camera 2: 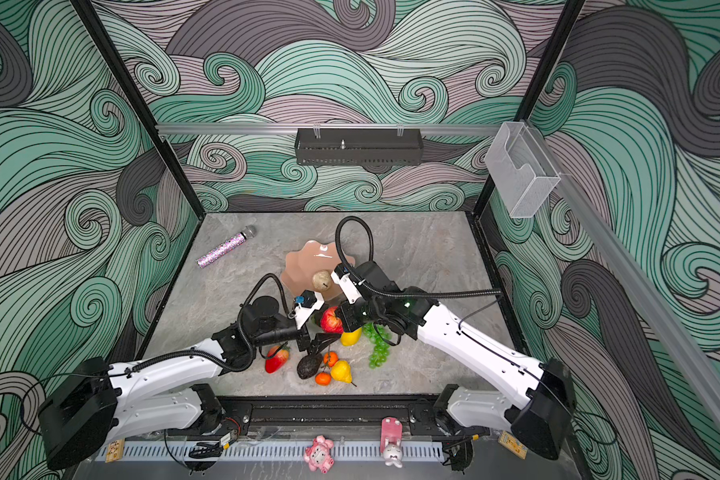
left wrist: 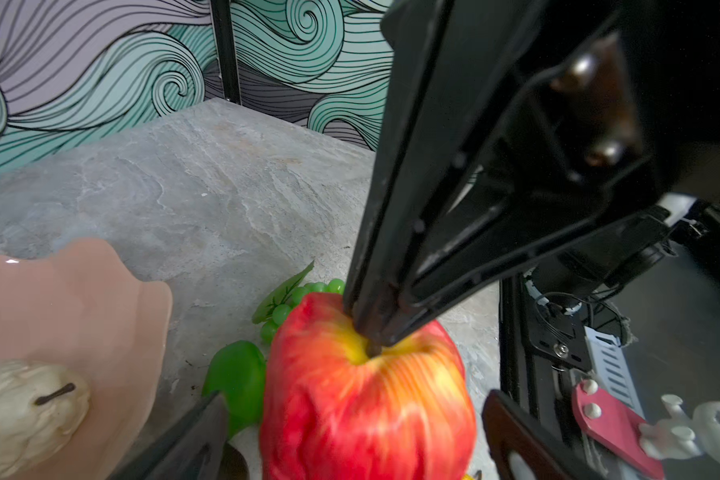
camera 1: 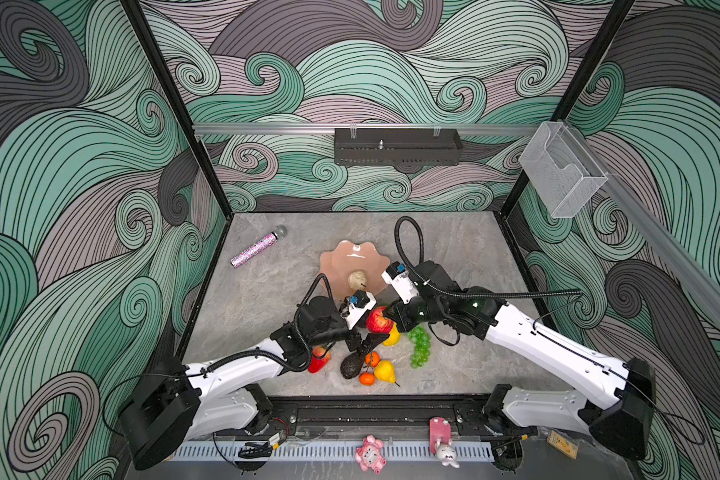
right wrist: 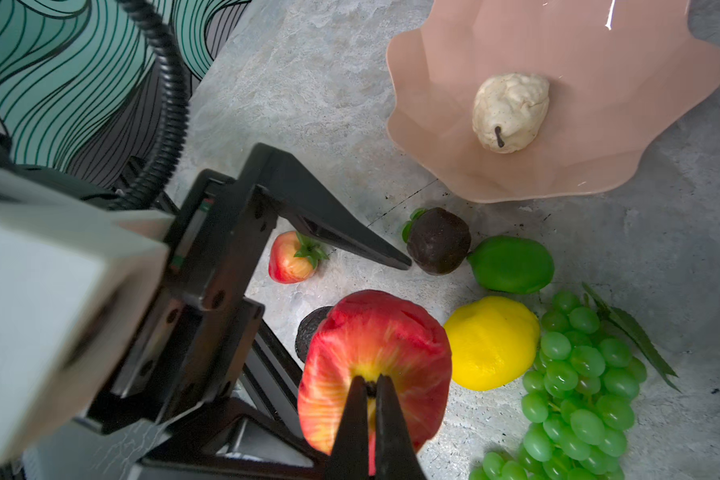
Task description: Place and organize the fake fruits in the fruit bowl
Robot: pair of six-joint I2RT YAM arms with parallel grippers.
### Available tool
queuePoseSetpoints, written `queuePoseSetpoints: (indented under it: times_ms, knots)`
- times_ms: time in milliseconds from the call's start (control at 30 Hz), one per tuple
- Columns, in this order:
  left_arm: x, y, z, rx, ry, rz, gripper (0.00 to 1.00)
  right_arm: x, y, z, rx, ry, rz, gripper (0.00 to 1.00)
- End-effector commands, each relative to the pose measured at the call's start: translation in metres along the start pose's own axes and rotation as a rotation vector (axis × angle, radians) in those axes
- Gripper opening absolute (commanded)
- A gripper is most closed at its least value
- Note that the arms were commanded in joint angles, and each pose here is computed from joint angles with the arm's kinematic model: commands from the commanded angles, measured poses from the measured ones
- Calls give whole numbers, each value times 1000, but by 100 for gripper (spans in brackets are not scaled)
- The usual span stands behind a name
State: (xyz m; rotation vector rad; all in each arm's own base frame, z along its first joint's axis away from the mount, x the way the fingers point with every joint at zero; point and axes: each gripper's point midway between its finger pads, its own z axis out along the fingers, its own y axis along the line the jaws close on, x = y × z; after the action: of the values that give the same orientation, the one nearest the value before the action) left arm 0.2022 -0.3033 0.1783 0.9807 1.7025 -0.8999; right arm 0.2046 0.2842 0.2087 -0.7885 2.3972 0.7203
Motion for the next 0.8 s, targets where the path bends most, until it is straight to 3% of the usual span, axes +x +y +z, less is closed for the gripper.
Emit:
queuePoseSetpoints:
  times_ms: [0,200,367,433,567,767]
  knots:
    - [-21,12,-19,-120,-8,-47,99,-14,-13,-3,100,-16,-65,1]
    - [-43,19,-90,-306,-62,-98,99,-43,-33,9,210,-16,-120,1]
    - [-53,53,-174,-653,-123,-172,99,-77,-47,39,267,2,-153,1]
    - [-52,58,-198,-735,-113,-150,99,-91,-53,53,286,7,-161,0]
    - [-48,61,-214,-782,-92,-111,99,-118,-62,78,311,3,-168,0]
    - [-37,63,-207,-789,-36,-114,99,-149,-67,110,307,7,-161,0]
